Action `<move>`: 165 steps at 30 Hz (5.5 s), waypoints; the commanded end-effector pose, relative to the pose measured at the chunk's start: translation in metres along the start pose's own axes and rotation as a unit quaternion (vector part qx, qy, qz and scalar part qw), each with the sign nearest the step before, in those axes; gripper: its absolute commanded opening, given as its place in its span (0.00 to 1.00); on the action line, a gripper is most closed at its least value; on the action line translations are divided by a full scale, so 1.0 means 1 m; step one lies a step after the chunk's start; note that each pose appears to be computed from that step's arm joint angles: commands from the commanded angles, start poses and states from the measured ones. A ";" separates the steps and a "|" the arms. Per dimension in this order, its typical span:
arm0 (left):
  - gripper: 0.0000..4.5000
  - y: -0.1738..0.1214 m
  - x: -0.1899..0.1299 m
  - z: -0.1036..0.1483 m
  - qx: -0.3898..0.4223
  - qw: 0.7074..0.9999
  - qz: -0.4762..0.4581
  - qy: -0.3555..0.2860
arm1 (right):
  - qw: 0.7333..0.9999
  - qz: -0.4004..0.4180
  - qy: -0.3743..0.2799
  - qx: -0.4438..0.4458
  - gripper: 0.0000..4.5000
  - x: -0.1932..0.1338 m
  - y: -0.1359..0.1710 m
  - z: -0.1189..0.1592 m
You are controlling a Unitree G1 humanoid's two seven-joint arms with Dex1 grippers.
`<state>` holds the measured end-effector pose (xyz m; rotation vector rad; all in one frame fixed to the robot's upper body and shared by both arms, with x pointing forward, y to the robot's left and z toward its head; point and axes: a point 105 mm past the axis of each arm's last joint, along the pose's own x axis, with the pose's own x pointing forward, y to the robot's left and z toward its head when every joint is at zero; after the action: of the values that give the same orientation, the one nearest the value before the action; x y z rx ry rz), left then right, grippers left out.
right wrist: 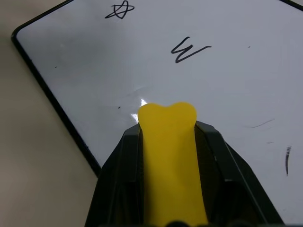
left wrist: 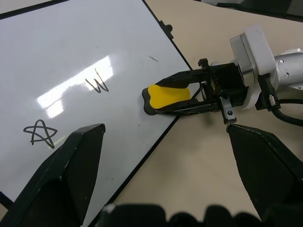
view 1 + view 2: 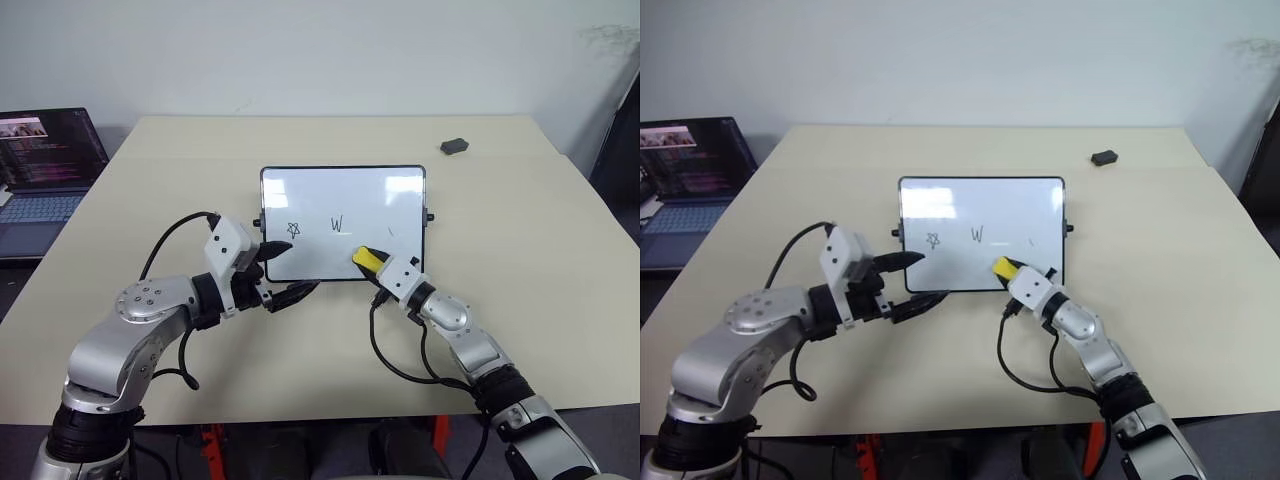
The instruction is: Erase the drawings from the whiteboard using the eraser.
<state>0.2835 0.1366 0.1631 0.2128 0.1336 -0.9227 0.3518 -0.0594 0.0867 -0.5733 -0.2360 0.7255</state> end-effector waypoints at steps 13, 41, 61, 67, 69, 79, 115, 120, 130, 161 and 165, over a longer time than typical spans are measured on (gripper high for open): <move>1.00 -0.005 -0.003 0.007 0.017 1.000 -0.010 -0.008 | 0.990 -0.139 0.031 -0.008 0.25 -0.010 -0.085 0.001; 1.00 -0.008 0.002 0.007 0.014 1.000 -0.020 -0.014 | 0.995 -0.093 -0.014 0.043 0.25 -0.012 -0.081 0.048; 1.00 -0.008 0.002 0.006 0.013 1.000 -0.019 -0.016 | 0.990 -0.021 0.121 0.062 0.25 -0.035 -0.045 -0.017; 1.00 -0.006 0.001 0.005 0.015 1.000 -0.014 -0.015 | 0.994 -0.006 0.071 0.083 0.25 -0.030 -0.043 0.006; 1.00 -0.005 0.000 0.003 0.015 1.000 -0.008 -0.012 | 0.995 -0.002 0.053 0.086 0.25 -0.030 -0.043 0.014; 1.00 0.008 -0.006 0.001 0.017 0.999 0.032 -0.005 | 0.996 -0.006 0.014 0.085 0.25 -0.029 -0.043 0.038; 1.00 0.029 -0.033 -0.015 0.014 0.991 0.132 0.028 | 0.997 -0.008 -0.059 0.042 0.25 0.001 -0.060 0.081; 1.00 0.031 -0.036 -0.014 0.018 0.990 0.135 0.032 | 0.997 -0.041 -0.061 0.022 0.25 0.025 -0.076 0.084; 1.00 0.028 -0.026 -0.008 0.025 0.993 0.114 0.026 | 1.000 0.004 0.024 0.001 0.25 0.050 -0.048 0.039; 1.00 0.022 -0.023 -0.009 0.020 0.994 0.103 0.025 | 0.996 0.055 0.064 -0.034 0.25 0.044 -0.030 0.026; 1.00 0.022 -0.023 -0.010 0.019 0.994 0.102 0.027 | 0.991 0.104 0.071 -0.050 0.25 0.035 -0.011 0.023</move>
<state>0.2898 0.1750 0.1508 0.2624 0.1839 -0.6983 0.3745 -0.0250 0.1298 -0.7176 -0.1725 0.8666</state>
